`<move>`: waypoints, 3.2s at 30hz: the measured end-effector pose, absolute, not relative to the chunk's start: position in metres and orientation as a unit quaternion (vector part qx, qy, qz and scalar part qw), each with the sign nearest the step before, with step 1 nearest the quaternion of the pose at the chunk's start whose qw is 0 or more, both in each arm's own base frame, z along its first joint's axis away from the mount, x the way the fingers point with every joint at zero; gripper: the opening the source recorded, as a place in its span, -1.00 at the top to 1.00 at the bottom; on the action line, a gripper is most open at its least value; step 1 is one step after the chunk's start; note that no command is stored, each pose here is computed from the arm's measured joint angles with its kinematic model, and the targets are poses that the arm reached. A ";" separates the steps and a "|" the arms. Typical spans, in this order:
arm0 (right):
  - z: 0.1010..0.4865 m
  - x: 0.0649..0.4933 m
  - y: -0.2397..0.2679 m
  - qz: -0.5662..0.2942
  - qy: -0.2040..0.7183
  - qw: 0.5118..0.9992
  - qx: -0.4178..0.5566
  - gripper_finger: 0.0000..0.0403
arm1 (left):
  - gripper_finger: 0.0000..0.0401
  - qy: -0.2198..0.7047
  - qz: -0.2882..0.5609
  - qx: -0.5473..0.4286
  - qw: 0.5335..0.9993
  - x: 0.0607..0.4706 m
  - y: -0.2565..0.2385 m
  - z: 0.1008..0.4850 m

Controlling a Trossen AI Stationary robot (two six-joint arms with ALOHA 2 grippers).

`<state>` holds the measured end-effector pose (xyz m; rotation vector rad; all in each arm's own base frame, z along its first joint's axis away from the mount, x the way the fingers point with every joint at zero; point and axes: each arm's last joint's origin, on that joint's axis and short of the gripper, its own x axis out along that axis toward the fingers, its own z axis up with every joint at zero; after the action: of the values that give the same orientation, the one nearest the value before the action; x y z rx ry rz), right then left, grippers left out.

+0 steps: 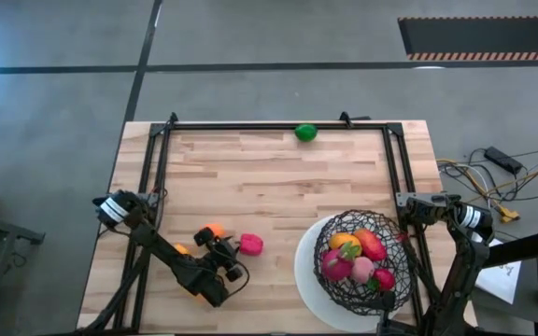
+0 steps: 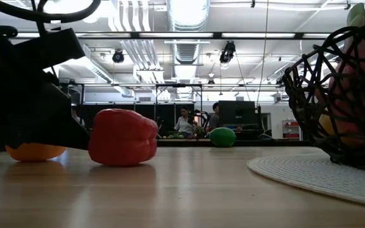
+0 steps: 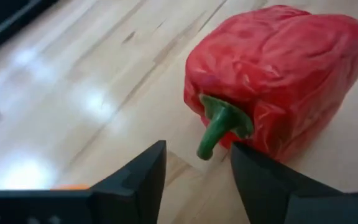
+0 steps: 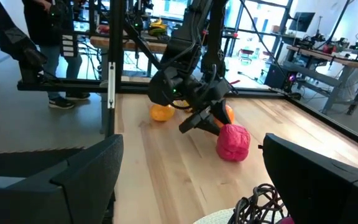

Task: Build produce basket
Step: Put the red bell pepper into the black wire basket

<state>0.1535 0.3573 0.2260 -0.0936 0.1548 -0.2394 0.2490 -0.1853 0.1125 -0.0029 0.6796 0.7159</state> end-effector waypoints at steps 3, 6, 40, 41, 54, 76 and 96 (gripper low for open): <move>0.225 0.153 0.357 -0.120 0.077 0.989 -0.044 -0.83 | 0.32 0.336 0.330 0.028 0.882 0.251 -0.185 0.113; 0.224 0.153 0.356 -0.120 0.077 0.989 -0.044 -0.83 | 0.48 0.341 0.311 0.051 0.886 0.254 -0.188 0.113; 0.246 0.255 0.324 -0.082 0.224 0.970 -0.055 -0.83 | 0.96 0.296 0.090 0.127 0.942 0.342 -0.231 0.238; 0.251 0.264 0.319 -0.084 0.226 0.969 -0.054 -0.83 | 0.96 0.294 0.094 0.128 0.942 0.342 -0.231 0.238; 0.264 0.327 0.248 -0.107 0.365 0.925 0.009 -0.83 | 0.95 0.298 0.112 0.158 0.935 0.339 -0.228 0.229; 0.244 0.345 0.217 -0.108 0.431 0.896 0.003 -0.83 | 0.95 0.314 0.111 0.240 0.912 0.333 -0.223 0.213; 0.232 0.319 0.259 -0.142 0.374 0.916 -0.024 -0.21 | 0.22 0.293 0.103 0.214 0.926 0.331 -0.223 0.215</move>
<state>0.3191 0.2587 0.2323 -0.0496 0.7692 -0.2925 0.3307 -0.2226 0.2145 0.4397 0.6005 0.2113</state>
